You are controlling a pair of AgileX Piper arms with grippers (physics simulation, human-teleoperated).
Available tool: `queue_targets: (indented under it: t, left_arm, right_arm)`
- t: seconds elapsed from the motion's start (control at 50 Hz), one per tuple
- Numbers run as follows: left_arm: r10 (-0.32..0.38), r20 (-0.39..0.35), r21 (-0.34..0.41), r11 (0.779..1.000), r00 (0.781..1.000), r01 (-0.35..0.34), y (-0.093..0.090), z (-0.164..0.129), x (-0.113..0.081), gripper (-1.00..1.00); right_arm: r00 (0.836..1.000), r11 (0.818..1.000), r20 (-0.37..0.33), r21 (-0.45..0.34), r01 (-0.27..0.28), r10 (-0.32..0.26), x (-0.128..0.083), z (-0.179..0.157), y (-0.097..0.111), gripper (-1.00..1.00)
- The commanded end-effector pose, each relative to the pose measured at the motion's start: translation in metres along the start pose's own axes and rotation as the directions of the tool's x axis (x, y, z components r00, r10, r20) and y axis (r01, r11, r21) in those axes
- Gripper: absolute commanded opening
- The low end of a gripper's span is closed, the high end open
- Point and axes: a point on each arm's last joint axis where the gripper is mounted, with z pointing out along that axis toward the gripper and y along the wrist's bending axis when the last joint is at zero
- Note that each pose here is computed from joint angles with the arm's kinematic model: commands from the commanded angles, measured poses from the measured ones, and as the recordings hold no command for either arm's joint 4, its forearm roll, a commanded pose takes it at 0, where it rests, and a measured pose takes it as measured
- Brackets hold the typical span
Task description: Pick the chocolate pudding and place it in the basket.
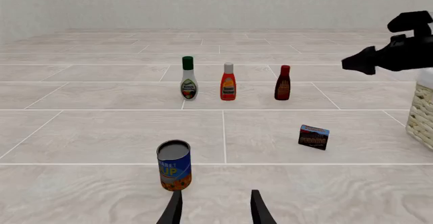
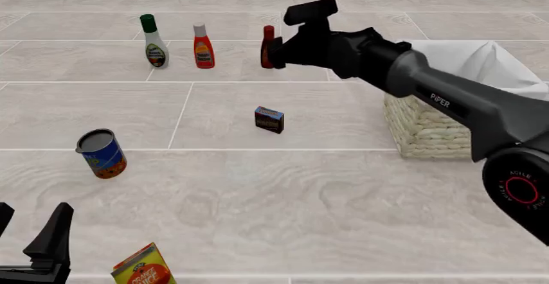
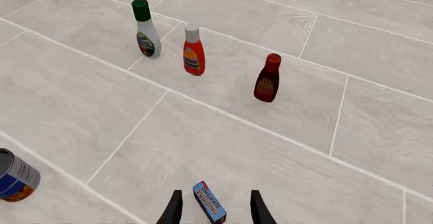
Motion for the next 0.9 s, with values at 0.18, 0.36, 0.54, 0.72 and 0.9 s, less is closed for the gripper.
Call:
queue_targets:
  t: [0.18, 0.36, 0.54, 0.72, 0.9]
  left_arm:
    - [0.0, 0.0, 0.0, 1.0, 1.0, 0.0, 0.0, 0.0, 0.0, 1.0]
    - [0.0, 0.0, 0.0, 1.0, 1.0, 0.0, 0.0, 0.0, 0.0, 1.0]
    - [0.0, 0.0, 0.0, 1.0, 1.0, 0.0, 0.0, 0.0, 0.0, 1.0]
    - [0.0, 0.0, 0.0, 1.0, 1.0, 0.0, 0.0, 0.0, 0.0, 1.0]
    - [0.0, 0.0, 0.0, 1.0, 1.0, 0.0, 0.0, 0.0, 0.0, 1.0]
  right_arm:
    - [0.997, 0.999, -0.071, -0.013, 0.038, -0.039, -0.014, 0.013, 0.005, 1.0]
    - [0.994, 1.0, -0.104, -0.01, 0.03, -0.03, -0.009, 0.024, 0.003, 1.0]
    - [0.991, 1.0, -0.136, -0.01, -0.004, 0.003, -0.007, 0.035, 0.005, 1.0]
    - [0.988, 1.0, -0.157, -0.009, -0.011, 0.01, -0.004, 0.044, 0.005, 1.0]
    - [0.983, 1.0, -0.185, -0.006, -0.014, 0.013, 0.0, 0.055, 0.003, 1.0]
